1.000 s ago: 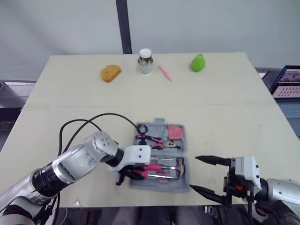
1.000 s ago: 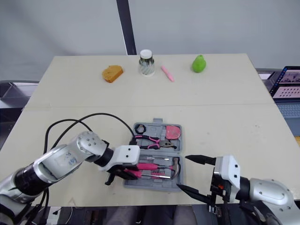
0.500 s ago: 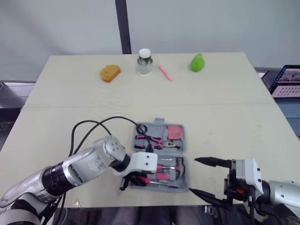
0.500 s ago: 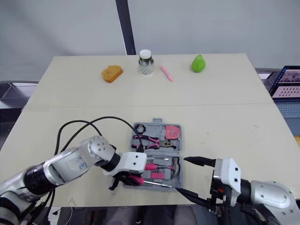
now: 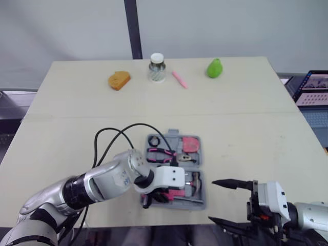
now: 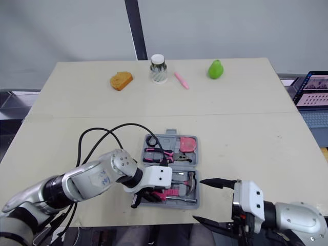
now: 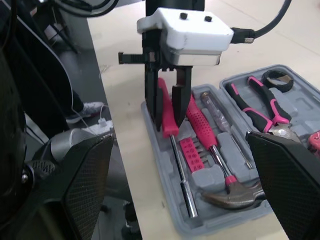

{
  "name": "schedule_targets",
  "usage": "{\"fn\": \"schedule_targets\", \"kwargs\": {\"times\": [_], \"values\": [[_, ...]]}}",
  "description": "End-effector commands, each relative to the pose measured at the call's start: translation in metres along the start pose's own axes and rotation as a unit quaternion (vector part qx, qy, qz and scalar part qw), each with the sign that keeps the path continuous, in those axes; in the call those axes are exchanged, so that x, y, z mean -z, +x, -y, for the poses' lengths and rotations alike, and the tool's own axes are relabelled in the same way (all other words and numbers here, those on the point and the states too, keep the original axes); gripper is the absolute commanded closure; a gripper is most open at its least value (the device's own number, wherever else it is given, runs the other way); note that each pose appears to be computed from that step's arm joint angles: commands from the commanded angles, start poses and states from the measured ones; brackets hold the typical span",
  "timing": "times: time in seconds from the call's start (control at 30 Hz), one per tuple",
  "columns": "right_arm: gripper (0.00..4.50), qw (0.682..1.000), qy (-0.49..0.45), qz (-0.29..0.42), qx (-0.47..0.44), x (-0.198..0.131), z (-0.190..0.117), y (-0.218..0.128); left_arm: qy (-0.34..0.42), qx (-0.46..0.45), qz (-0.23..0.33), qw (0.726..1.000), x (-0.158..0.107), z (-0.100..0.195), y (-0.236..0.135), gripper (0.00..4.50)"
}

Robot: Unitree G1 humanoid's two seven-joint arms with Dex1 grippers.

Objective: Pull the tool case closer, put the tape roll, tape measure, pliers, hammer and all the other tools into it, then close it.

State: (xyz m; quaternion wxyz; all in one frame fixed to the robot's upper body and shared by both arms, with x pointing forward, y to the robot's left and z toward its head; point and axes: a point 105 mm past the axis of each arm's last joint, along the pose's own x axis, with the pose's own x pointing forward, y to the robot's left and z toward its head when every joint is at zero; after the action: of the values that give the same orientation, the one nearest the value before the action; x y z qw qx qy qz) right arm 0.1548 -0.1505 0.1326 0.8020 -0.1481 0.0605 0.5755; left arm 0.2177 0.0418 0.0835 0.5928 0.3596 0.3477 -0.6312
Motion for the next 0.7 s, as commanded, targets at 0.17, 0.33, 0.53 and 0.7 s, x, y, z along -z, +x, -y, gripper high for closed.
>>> {"fn": "schedule_targets", "kwargs": {"times": [0.17, 0.33, 0.53, 0.7], "values": [[0.0, 0.999, -0.033, -0.019, 0.001, 0.0016, 0.0021, -0.0091, 0.011, -0.005, 0.012, 1.0, -0.0076, 0.0076, -0.0018, 3.92], [0.0, 0.999, -0.032, -0.021, 0.003, 0.0024, 0.0012, -0.0098, 0.004, -0.014, 0.013, 1.0, -0.0078, 0.0061, -0.0008, 3.92], [0.0, 0.999, -0.03, -0.022, 0.004, 0.0022, 0.0004, -0.0094, -0.001, -0.011, 0.009, 1.0, -0.0073, 0.0079, 0.001, 3.92], [0.0, 0.999, -0.028, -0.021, 0.006, 0.0016, -0.0002, -0.009, -0.002, -0.007, 0.006, 1.0, -0.0074, 0.008, 0.0034, 3.92]]}}
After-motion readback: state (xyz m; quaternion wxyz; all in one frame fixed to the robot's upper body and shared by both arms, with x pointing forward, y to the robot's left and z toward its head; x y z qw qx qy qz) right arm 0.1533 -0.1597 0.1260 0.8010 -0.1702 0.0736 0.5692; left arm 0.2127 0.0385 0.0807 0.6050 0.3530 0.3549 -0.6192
